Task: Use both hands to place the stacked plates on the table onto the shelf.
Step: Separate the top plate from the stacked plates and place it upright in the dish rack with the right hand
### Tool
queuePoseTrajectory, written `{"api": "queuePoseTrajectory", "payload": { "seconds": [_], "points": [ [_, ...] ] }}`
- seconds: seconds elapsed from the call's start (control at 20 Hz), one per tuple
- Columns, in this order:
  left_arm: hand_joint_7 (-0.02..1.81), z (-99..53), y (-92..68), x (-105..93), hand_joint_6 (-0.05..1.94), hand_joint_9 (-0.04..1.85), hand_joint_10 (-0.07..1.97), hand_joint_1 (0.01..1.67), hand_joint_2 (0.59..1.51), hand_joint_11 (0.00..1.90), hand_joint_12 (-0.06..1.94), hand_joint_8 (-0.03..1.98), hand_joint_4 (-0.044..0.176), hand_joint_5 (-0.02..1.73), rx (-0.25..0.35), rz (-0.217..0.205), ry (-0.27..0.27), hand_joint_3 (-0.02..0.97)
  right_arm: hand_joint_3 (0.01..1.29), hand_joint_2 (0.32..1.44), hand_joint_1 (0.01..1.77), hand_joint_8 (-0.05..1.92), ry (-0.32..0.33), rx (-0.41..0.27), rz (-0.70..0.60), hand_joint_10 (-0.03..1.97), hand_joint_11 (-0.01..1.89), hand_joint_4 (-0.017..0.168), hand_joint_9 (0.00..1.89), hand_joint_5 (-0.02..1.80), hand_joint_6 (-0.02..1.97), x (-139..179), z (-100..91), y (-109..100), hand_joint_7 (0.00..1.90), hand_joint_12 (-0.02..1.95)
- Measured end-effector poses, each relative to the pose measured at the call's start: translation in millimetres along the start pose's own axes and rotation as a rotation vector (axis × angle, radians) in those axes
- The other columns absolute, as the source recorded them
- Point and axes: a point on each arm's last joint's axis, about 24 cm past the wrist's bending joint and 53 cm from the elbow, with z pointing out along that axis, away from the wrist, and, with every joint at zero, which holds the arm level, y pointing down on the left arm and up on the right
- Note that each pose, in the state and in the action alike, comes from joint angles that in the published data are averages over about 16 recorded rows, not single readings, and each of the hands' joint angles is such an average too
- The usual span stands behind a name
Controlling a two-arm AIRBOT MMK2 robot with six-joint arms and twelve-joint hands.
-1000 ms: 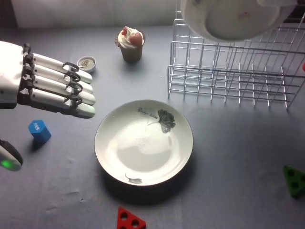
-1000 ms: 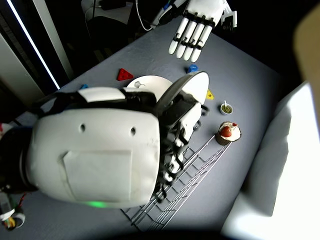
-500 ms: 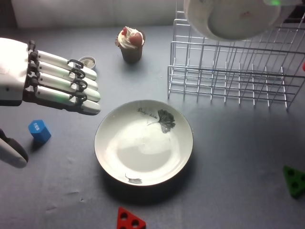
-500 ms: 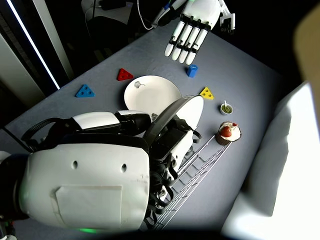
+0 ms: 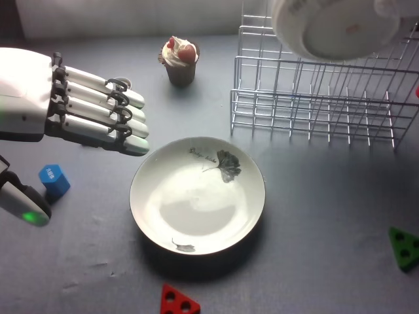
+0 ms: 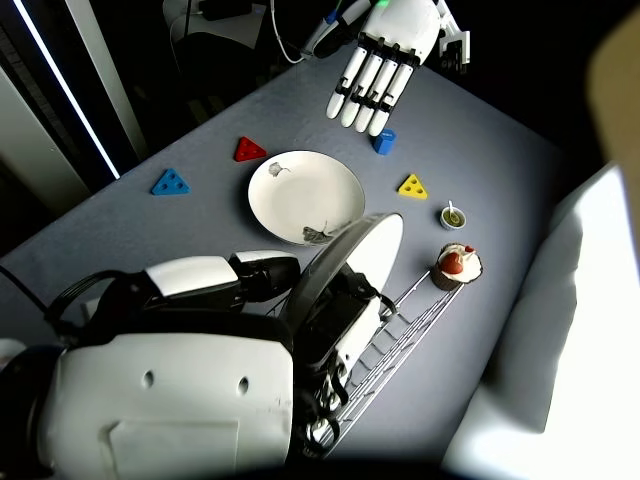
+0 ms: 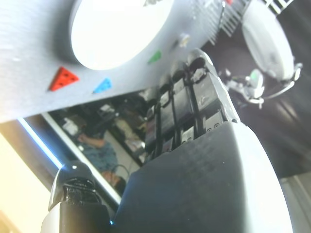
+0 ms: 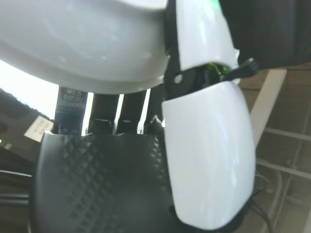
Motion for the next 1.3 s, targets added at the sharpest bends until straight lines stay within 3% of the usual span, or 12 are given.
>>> {"api": "queuePoseTrajectory", "payload": {
  "seconds": [0.35,0.6,0.75,0.95,1.3],
  "points": [
    [0.24,4.7,-1.5,-1.7,0.01,0.23,0.02,0.06,1.057,0.2,0.01,0.0,0.0,0.2,0.006,0.004,0.002,0.018,0.01,0.91,1.45,0.52,-0.022,0.012,0.007,0.63,1.08,-0.01,1.18,0.96,0.88,-11,0.0,-10,1.12,1.01],
    [0.25,7.8,-2.9,-0.5,0.01,0.24,0.02,0.06,1.057,0.22,0.01,0.0,0.0,0.21,0.009,0.01,0.009,0.018,0.01,0.92,1.45,0.56,-0.04,0.023,0.022,0.63,1.01,-0.011,1.17,0.93,0.89,-17,3.6,-19,1.09,1.32],
    [0.26,9.5,-3.7,0.9,0.01,0.24,0.02,0.07,1.057,0.22,0.01,0.0,-0.001,0.22,0.01,0.012,0.014,0.018,0.01,0.92,1.45,0.6,-0.044,0.03,0.029,0.68,0.99,-0.013,1.15,0.91,0.9,-18,7.0,-26,1.07,1.34],
    [0.26,11.8,-4.7,2.3,0.01,0.25,0.02,0.07,1.057,0.23,0.01,0.0,-0.001,0.23,0.012,0.015,0.018,0.018,0.01,0.92,1.45,0.63,-0.049,0.038,0.034,0.7,1.0,-0.015,1.15,0.89,0.91,-18,11.5,-34,1.06,1.24],
    [0.27,13.4,-4.2,3.4,0.01,0.26,0.02,0.08,1.056,0.24,0.01,0.0,-0.001,0.24,0.008,0.019,0.022,0.017,0.01,0.92,1.44,0.62,-0.048,0.047,0.032,0.72,1.13,-0.017,1.16,0.88,0.92,-18,17.4,-45,1.1,0.73]
  ]
}}
